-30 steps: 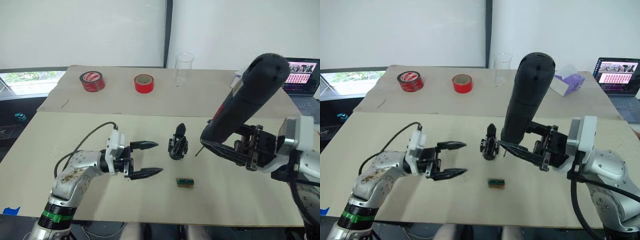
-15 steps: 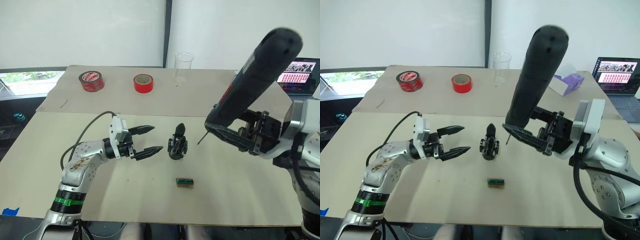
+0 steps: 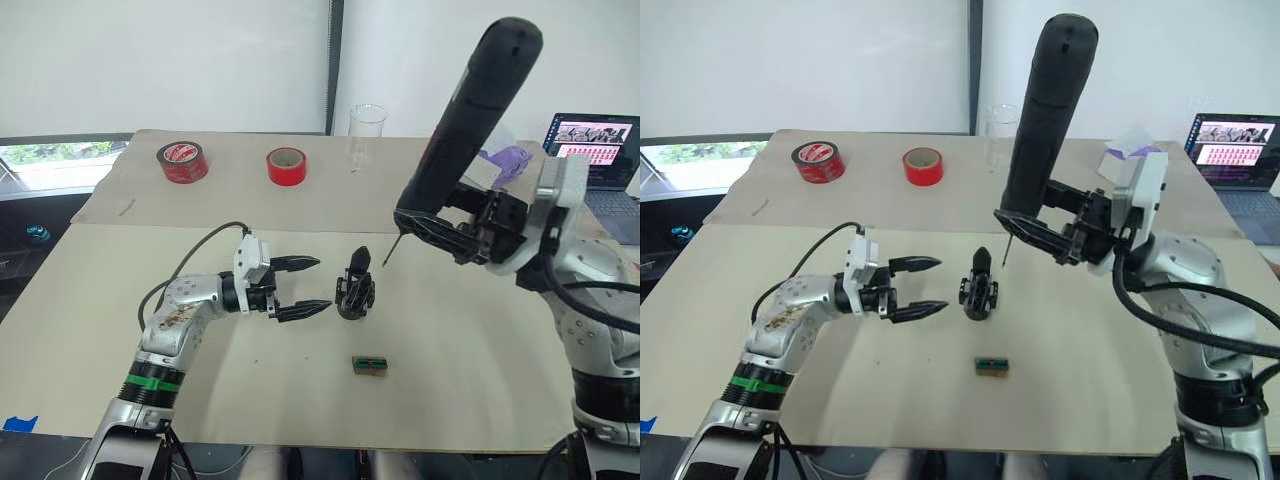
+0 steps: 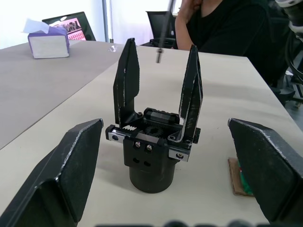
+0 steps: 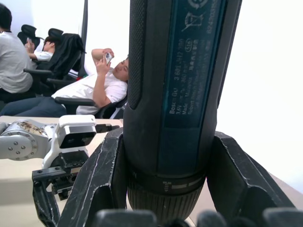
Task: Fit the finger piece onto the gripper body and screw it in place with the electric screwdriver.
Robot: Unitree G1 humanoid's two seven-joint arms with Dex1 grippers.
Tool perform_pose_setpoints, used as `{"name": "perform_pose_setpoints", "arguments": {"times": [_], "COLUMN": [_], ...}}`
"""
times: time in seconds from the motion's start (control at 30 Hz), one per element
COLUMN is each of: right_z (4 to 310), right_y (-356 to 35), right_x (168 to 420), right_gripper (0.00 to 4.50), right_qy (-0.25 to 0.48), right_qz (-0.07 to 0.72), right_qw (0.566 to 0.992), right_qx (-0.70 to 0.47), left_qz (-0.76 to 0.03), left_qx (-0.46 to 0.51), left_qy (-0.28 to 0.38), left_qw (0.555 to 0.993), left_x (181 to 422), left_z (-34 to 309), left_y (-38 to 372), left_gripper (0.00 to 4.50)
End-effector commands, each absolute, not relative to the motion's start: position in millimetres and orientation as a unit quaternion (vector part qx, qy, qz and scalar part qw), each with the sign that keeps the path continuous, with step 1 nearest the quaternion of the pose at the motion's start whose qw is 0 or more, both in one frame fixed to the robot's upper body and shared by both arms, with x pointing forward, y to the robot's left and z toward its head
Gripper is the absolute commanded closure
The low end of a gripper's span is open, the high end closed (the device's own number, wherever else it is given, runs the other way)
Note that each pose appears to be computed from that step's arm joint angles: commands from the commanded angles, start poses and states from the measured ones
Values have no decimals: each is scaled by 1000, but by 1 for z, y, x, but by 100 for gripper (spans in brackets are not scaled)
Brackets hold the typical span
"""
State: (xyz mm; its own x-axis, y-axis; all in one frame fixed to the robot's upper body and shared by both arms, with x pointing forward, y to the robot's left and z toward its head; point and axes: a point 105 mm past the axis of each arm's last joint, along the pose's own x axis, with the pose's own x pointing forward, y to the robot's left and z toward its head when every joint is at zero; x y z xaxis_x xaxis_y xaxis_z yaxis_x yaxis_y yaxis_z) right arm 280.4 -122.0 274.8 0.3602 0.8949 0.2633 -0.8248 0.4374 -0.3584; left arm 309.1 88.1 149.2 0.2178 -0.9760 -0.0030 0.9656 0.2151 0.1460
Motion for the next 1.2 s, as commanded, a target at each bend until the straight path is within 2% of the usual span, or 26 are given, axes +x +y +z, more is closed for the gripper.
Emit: {"name": "perform_pose_setpoints", "arguments": {"times": [0.03, 0.63, 1.2], "right_z": [289, 281, 264], "right_y": [-117, -96, -84], "right_x": [274, 275, 282], "right_gripper": [257, 257, 257], "right_qy": [-245, -230, -182], "right_qz": [536, 582, 606], "right_qw": [803, 777, 772], "right_qx": [-89, -62, -60], "left_qz": [-629, -631, -630], "left_qx": [73, 105, 107], "left_qy": [-66, -55, -55], "left_qw": [772, 767, 767], "left_x": [310, 314, 317], "left_z": [158, 138, 134], "left_y": [84, 71, 64], "left_gripper": [0, 0, 0]}}
